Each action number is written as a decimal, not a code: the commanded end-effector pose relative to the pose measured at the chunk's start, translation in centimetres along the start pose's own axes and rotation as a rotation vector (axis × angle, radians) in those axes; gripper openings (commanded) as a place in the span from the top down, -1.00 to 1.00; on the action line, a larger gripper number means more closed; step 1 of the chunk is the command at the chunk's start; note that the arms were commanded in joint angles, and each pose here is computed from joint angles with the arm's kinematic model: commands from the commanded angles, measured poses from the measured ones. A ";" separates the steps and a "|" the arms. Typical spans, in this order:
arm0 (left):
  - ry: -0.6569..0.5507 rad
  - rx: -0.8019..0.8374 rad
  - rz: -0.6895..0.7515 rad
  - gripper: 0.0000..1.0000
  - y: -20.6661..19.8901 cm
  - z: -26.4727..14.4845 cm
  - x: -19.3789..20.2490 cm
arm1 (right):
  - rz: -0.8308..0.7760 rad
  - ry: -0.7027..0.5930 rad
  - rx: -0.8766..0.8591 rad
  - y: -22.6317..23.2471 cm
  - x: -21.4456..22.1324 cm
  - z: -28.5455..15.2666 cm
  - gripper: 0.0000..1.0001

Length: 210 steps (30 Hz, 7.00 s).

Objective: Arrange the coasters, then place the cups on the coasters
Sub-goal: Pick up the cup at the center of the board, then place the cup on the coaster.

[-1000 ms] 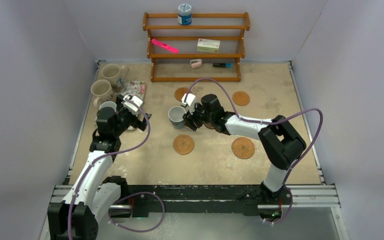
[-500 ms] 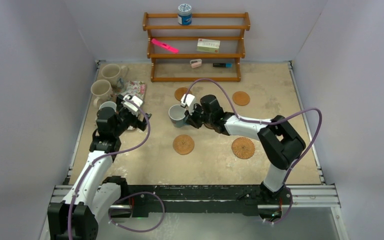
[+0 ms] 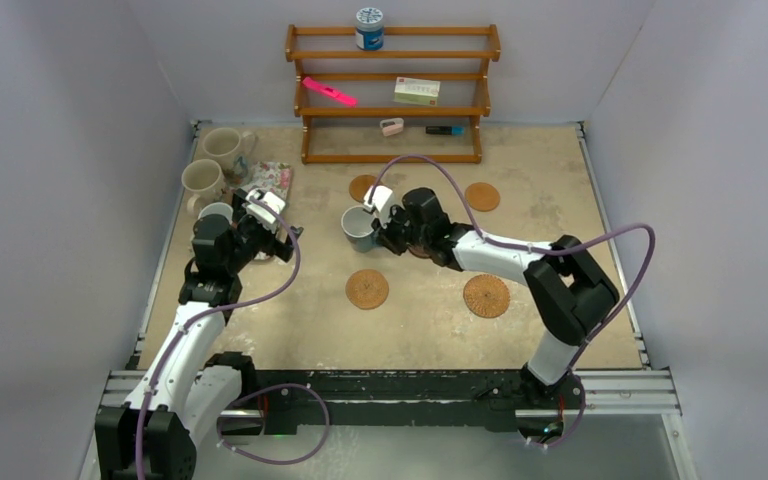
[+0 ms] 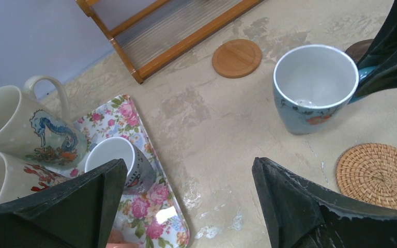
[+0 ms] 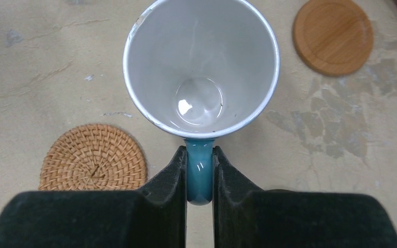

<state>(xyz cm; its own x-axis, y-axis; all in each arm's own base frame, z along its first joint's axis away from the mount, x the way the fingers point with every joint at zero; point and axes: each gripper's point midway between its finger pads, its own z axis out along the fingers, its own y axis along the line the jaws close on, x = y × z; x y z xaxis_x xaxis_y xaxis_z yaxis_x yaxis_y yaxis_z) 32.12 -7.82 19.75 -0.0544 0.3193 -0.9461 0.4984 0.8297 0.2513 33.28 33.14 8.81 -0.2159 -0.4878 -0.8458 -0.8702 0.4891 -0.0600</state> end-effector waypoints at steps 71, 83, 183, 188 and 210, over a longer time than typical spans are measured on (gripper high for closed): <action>-0.049 0.000 0.021 -0.99 0.1 -0.1 -1.0 | 0.422 -0.107 0.688 -26.5 5.9 -16.6 1.00; -0.048 -0.003 0.022 -0.99 0.2 -0.1 -0.9 | 0.417 -0.086 0.700 -26.5 6.3 -16.9 1.00; -0.041 -0.004 0.026 -1.00 0.2 0.0 -0.7 | 0.426 0.005 0.711 -26.0 7.6 -16.9 0.87; -0.043 -0.004 0.026 -1.00 0.2 0.0 -0.7 | 0.426 0.023 0.713 -26.0 7.8 -16.7 0.82; -0.043 -0.004 0.027 -1.00 0.3 0.0 -0.7 | 0.422 0.043 0.715 -25.8 7.9 -16.8 0.69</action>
<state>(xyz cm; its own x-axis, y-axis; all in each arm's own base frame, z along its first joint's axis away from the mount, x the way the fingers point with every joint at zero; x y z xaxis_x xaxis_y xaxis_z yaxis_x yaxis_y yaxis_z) 32.00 -7.86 19.35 -0.0552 0.3195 -0.9460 0.5018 0.8280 0.2504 45.62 4.60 9.12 -0.5559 -0.1654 -0.8147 -0.2258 0.9732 -0.0435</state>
